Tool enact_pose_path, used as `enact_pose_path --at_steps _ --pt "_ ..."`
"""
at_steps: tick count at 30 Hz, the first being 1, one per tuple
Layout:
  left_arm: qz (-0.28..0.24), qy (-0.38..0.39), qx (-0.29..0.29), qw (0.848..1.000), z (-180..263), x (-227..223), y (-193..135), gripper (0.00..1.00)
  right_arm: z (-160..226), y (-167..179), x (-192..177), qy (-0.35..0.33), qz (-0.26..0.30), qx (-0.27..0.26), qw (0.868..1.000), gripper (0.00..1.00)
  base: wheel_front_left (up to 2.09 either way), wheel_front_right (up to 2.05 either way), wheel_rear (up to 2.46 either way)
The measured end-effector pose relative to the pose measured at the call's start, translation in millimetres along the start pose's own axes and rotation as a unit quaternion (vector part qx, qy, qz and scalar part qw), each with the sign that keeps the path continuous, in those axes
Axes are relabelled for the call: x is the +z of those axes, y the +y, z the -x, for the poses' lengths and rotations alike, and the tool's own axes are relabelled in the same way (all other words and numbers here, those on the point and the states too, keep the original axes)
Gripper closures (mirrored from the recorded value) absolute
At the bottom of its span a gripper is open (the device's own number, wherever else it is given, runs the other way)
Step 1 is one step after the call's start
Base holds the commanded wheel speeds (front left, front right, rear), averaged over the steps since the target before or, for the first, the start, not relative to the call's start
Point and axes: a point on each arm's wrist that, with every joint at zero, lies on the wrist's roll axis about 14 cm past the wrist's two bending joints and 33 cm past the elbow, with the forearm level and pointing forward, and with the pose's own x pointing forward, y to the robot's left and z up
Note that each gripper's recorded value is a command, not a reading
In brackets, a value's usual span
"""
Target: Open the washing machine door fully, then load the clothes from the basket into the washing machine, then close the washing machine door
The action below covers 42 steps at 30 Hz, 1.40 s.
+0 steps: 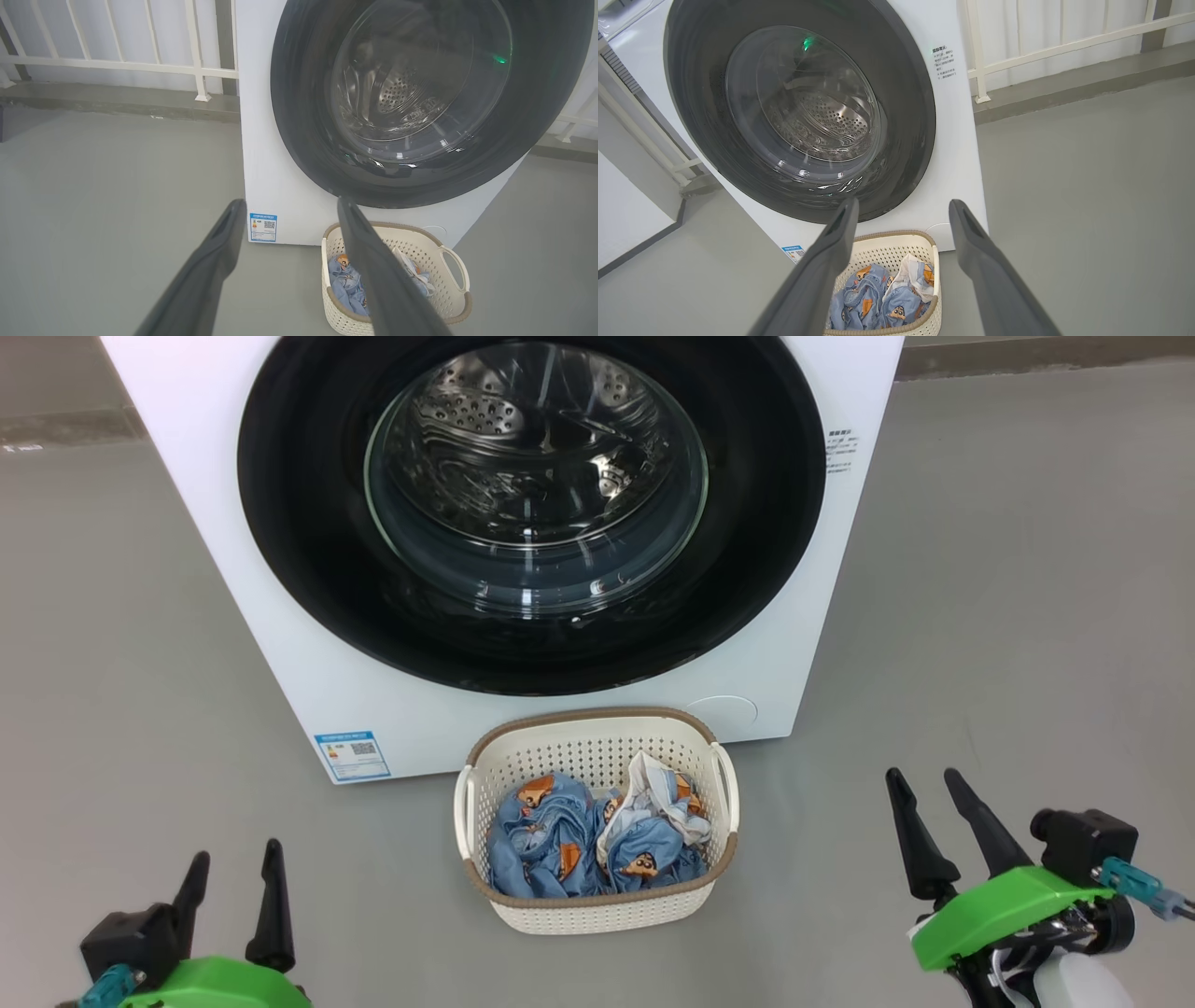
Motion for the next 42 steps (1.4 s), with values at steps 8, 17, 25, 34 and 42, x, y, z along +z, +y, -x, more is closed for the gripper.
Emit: enact_pose_path --at_steps 8,17,25,34,42 --pt "-0.054 -0.012 -0.005 0.998 -4 6 -2 0.00 -3 4 3 -0.004 0.053 0.012 0.999 0.00 0.00 0.00 0.00" --pt "-0.112 -0.021 -0.009 0.993 -5 8 -1 0.00 -7 7 5 -0.007 0.114 0.023 0.993 0.00 0.00 0.00 0.00" --pt "-0.114 -0.026 -0.001 0.993 -5 12 1 0.00 -7 3 11 -0.015 0.120 0.015 0.993 0.00 0.00 0.00 0.00" --pt "-0.113 -0.029 0.000 0.993 -5 14 2 0.00 -6 0 13 -0.019 0.127 0.009 0.992 0.00 0.00 0.00 0.00" --pt "-0.114 -0.030 0.000 0.993 -4 15 2 0.00 -5 2 15 -0.022 0.127 0.010 0.992 0.00 0.00 0.00 0.00"
